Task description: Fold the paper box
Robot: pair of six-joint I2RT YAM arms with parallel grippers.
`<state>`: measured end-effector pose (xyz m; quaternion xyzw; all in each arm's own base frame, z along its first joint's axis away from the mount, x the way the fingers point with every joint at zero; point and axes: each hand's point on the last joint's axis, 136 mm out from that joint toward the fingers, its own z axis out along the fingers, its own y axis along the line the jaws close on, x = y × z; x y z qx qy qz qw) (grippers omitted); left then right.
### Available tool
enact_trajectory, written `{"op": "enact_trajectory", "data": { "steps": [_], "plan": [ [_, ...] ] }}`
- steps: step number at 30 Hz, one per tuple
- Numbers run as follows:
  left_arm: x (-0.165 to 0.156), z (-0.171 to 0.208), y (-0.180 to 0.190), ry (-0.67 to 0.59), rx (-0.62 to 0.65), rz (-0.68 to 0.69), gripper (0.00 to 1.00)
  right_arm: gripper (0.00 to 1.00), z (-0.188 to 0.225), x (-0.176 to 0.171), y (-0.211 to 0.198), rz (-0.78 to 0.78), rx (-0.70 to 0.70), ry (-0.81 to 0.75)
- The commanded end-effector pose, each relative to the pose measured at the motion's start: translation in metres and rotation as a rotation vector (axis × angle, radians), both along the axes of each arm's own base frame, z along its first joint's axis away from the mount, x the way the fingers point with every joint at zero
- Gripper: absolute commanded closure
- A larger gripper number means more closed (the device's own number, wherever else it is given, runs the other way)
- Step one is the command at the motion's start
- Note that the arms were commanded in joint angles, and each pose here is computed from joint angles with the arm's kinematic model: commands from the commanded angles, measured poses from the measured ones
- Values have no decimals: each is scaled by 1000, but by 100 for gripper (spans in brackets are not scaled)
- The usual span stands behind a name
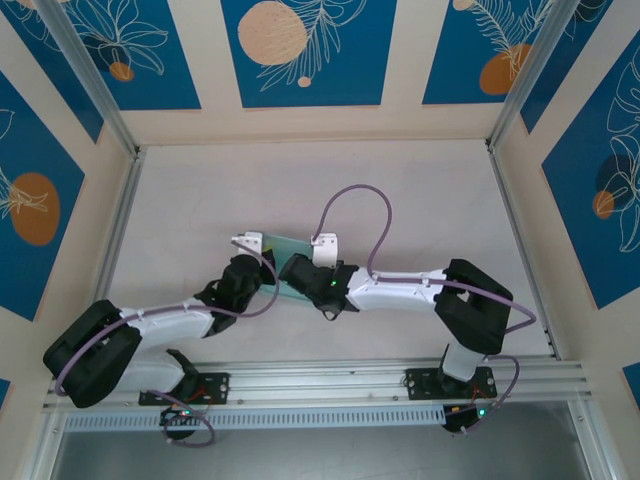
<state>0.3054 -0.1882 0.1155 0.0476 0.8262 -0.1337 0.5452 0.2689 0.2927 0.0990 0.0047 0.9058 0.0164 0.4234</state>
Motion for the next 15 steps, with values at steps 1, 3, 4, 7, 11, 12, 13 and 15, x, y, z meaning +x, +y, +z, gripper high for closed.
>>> {"op": "enact_trajectory", "data": {
  "steps": [1,3,4,7,11,12,13,15],
  "plan": [
    [-30,-44,-9,133,93,-125,100,85,-28,-25,13,-2,23,99],
    [-31,-44,-10,132,90,-135,100,87,-30,-27,17,6,31,100],
    [-31,-44,-11,132,87,-138,100,90,-29,-27,18,9,33,98],
    [-32,-43,-17,123,72,-153,100,91,-25,-22,12,-2,20,79],
    [-27,-35,-38,93,51,-183,100,91,-10,-6,0,20,-3,16],
    [-25,-31,-45,80,42,-189,100,91,-5,0,-3,34,-3,-2],
    [-22,-28,-51,68,38,-193,100,92,-2,5,-6,45,4,-13],
    [-11,-18,-62,33,25,-186,100,92,7,20,-14,67,16,-45]
  ]
}}
